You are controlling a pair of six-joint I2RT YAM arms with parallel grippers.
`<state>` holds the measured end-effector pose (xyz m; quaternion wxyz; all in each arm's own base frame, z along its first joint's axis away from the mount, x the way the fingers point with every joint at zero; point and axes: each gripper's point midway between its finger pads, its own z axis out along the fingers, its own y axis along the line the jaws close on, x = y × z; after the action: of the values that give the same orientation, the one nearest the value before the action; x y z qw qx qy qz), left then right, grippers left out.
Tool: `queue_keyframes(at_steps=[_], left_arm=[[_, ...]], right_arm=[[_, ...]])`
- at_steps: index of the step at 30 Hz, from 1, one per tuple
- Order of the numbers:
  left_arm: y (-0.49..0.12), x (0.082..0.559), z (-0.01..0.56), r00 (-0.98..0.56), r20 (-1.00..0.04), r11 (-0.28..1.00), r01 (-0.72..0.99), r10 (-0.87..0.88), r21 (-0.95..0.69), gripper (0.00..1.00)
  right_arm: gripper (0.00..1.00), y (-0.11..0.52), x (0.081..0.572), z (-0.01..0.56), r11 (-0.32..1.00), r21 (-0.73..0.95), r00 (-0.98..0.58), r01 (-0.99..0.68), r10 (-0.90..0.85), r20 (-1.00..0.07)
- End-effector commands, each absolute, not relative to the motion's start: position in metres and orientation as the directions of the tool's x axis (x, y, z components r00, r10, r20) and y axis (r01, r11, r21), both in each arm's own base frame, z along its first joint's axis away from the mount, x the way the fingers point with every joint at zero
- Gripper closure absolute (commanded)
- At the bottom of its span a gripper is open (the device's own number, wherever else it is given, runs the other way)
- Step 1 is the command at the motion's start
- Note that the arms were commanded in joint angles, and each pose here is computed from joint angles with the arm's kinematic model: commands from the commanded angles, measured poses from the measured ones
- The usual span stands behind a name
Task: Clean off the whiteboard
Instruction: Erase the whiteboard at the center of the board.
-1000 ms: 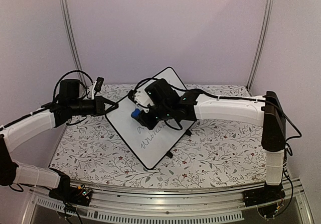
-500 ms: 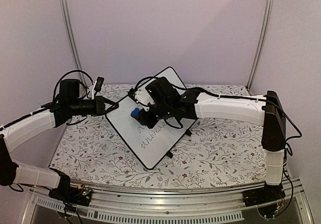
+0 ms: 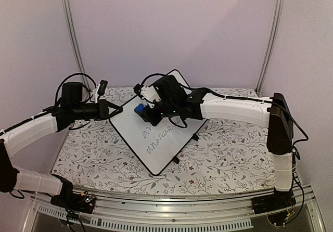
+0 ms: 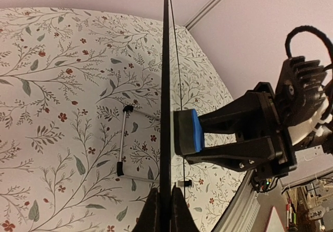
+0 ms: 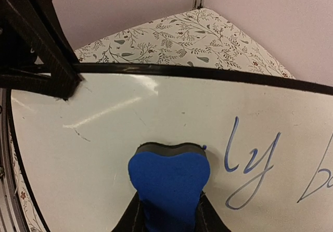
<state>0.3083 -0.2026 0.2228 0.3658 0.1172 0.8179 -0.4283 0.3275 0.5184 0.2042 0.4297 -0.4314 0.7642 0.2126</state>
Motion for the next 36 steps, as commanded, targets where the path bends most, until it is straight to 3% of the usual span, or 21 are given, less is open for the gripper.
queue_keyframes(at_steps=[1,10,22,36], left_arm=[[-0.211,0.304,0.241,-0.639,-0.765,0.567,0.602,-0.079,-0.561,1.00],[-0.211,0.304,0.240,-0.641,-0.764,0.569,0.600,-0.080,-0.563,1.00],[-0.211,0.305,0.239,-0.644,-0.761,0.570,0.597,-0.079,-0.564,1.00],[-0.211,0.304,0.241,-0.640,-0.764,0.566,0.602,-0.080,-0.563,1.00]], right_arm=[[0.86,0.481,0.325,0.140,0.573,-0.020,-0.372,-0.819,-0.556,-0.743],[0.86,0.476,0.321,0.155,0.571,-0.007,-0.361,-0.821,-0.528,-0.769],[0.86,0.505,0.363,0.199,0.586,-0.056,-0.281,-0.808,-0.469,-0.837],[0.86,0.464,0.343,0.141,0.586,-0.024,-0.370,-0.810,-0.543,-0.754]])
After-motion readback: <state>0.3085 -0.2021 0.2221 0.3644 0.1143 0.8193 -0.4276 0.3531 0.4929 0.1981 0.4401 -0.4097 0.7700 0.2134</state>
